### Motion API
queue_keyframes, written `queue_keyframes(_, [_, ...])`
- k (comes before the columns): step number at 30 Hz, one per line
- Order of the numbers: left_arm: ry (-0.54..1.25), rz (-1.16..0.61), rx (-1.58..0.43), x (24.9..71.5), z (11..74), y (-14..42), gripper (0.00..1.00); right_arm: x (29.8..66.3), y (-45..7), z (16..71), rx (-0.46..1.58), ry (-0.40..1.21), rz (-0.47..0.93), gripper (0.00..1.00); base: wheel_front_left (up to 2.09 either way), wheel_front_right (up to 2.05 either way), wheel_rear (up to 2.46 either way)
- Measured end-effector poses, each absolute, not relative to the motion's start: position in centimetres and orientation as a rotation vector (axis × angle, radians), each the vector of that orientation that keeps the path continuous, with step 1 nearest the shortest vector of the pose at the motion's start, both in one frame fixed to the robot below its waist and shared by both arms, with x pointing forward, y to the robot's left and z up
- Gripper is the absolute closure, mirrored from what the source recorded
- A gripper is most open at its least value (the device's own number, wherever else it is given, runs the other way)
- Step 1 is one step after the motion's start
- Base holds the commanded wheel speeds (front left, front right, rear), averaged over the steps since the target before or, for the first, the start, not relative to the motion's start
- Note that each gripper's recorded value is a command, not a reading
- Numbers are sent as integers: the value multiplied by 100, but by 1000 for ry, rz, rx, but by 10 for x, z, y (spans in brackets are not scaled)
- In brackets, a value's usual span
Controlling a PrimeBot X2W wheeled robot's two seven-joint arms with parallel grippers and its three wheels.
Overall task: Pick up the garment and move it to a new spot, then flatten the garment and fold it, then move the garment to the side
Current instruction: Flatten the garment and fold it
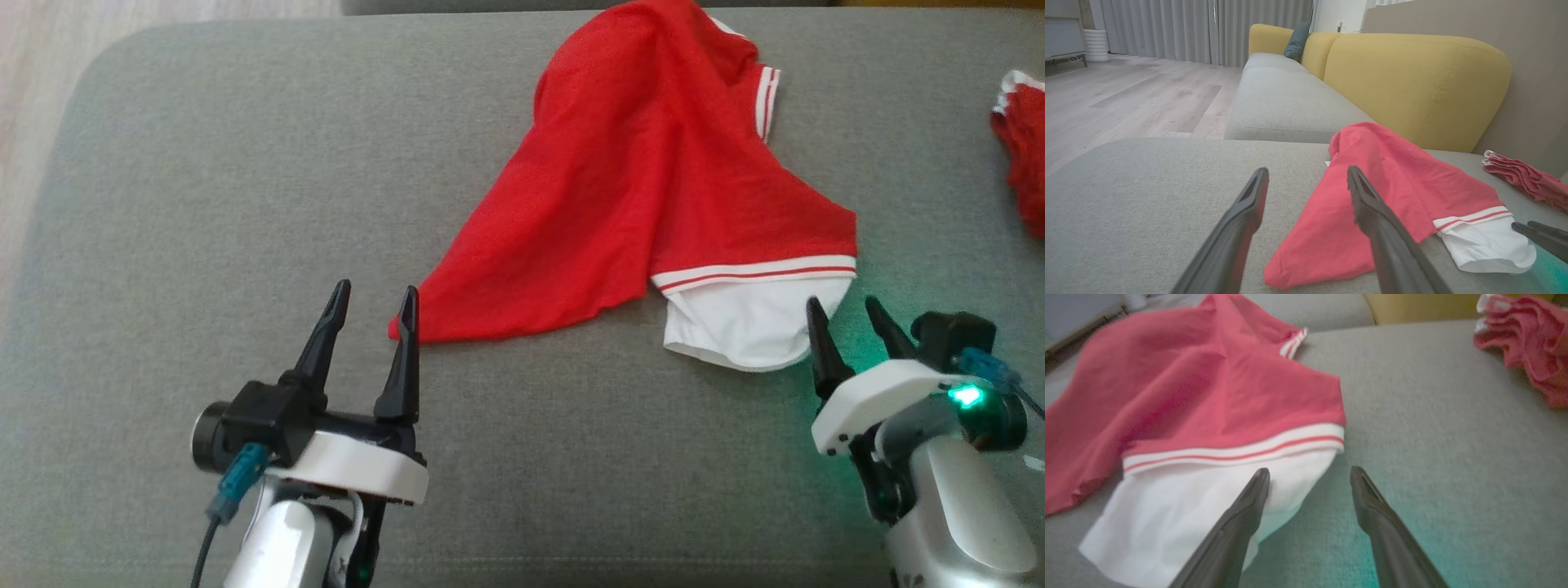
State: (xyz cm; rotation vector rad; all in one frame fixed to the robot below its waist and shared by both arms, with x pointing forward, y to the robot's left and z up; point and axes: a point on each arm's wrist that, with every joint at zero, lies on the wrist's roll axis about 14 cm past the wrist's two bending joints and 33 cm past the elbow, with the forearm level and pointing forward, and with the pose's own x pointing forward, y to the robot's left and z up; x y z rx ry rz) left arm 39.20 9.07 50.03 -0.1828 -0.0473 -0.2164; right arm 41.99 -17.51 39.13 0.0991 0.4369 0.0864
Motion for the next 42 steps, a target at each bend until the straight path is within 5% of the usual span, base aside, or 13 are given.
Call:
queue_keyframes(7, [-48,-192,-177,389,500,99,0,412,-166,363,110,587,98,0,0,0,0])
queue_keyframes(8, [-49,-190,-177,389,501,100,0,414,-163,365,111,588,104,13,0,0,0])
queue_keyframes(10, [-52,-188,-176,389,502,100,0,419,-158,367,116,592,120,65,0,0,0])
queue_keyframes(12, [-54,-189,-176,388,503,100,0,421,-153,369,114,590,134,100,0,0,0])
queue_keyframes(27, [-21,-224,-177,384,492,88,0,429,-254,396,-77,517,-40,100,0,0,0])
queue_keyframes(28, [-18,-228,-178,384,491,87,0,429,-258,397,-88,517,-48,58,0,0,0])
queue_keyframes(29, [-16,-232,-175,385,490,86,0,430,-261,398,-99,517,-56,4,0,0,0])
queue_keyframes(42, [-17,-242,-174,389,490,82,0,405,-234,416,-14,343,-65,0,0,0,0])
